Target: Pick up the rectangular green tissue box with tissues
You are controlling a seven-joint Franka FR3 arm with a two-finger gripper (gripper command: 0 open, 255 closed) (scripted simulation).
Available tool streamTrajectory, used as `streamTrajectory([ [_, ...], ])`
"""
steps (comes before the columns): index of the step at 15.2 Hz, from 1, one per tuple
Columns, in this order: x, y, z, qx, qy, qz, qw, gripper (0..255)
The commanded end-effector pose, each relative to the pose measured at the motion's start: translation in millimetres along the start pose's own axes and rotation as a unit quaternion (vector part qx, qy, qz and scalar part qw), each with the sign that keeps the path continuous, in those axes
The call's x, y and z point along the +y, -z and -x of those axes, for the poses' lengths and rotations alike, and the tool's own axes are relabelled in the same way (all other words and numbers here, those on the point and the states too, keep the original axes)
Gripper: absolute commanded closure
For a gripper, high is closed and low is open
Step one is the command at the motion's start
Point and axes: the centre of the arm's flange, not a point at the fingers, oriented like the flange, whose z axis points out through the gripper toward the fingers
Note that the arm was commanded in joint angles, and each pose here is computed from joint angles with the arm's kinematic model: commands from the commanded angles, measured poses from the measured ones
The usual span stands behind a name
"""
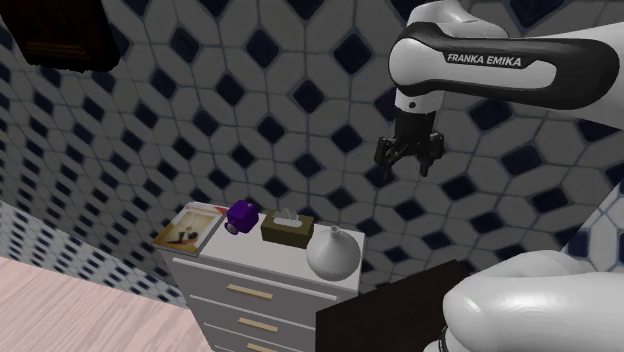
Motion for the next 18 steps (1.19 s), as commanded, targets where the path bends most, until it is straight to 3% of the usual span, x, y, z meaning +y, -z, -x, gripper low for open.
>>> streamTrajectory([
  [1,0,0,0,0.000,0.000,0.000,1.0000,0],
  [5,-33,-36,-3,0.023,-0.051,-0.016,0.9983,0],
  [9,-66,-71,-11,0.046,-0.101,-0.031,0.9933,0],
  [13,-100,-104,-24,0.069,-0.152,-0.047,0.9850,0],
  [18,-141,-143,-47,0.097,-0.214,-0.066,0.9699,0],
])
